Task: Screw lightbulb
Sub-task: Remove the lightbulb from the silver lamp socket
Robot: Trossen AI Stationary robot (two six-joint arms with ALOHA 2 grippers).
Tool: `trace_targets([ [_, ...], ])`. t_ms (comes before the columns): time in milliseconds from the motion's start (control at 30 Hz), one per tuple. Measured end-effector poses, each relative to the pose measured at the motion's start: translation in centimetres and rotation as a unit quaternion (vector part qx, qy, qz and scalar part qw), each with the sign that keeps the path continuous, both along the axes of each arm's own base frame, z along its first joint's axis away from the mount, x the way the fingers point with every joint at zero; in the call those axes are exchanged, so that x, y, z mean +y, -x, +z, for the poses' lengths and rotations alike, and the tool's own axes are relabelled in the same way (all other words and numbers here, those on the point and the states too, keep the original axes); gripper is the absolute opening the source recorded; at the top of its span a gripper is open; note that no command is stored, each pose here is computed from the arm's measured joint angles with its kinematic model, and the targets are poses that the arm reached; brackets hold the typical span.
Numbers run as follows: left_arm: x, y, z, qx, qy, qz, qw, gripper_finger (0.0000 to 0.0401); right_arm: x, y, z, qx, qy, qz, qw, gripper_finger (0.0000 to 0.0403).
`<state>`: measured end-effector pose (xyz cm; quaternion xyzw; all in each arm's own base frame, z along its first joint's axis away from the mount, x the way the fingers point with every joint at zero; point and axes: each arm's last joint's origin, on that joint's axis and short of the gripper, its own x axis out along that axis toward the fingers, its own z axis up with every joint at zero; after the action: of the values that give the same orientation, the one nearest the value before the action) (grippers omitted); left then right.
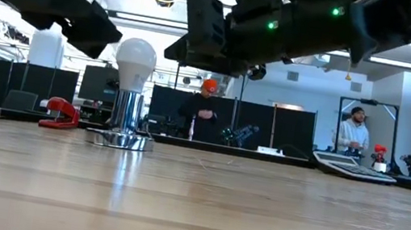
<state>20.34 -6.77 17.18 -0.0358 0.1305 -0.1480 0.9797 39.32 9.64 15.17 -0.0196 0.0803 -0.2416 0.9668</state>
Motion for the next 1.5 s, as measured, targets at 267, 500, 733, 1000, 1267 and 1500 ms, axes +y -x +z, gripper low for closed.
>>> trace_targets([
  [267, 0.3, 2.1, 1.4, 0.008, -0.021, 0.090, 0.996, 0.0210, 1.2, 0.8, 1.8, -0.017, -0.009, -0.002, 1.000, 0.0179],
  [500, 2.0, 5.4, 3.9, -0.027, -0.042, 0.165, 0.985, 0.0210, 0.2, 1.3, 2.8, -0.026, -0.104, 0.092, 0.990, 0.0179],
  [733, 3.5, 7.1, 4.1, -0.015, -0.060, 0.218, 0.974, 0.0210, -4.4, 0.2, 1.7, 0.008, -0.163, 0.139, 0.977, 0.0179],
  [1000, 4.9, 6.9, 3.4, 0.022, -0.104, 0.269, 0.957, 0.0210, -6.3, -0.2, 2.8, -0.039, -0.149, 0.120, 0.981, 0.0179],
  [1267, 6.3, 6.6, 3.6, 0.015, -0.119, 0.290, 0.949, 0.0210, -6.5, 0.3, 3.1, 0.028, -0.083, 0.147, 0.985, 0.0176],
  [1500, 8.1, 6.1, 3.2, 0.035, -0.108, 0.336, 0.935, 0.0210, -10.4, 0.7, 3.8, 0.073, -0.047, 0.217, 0.972, 0.0162],
])
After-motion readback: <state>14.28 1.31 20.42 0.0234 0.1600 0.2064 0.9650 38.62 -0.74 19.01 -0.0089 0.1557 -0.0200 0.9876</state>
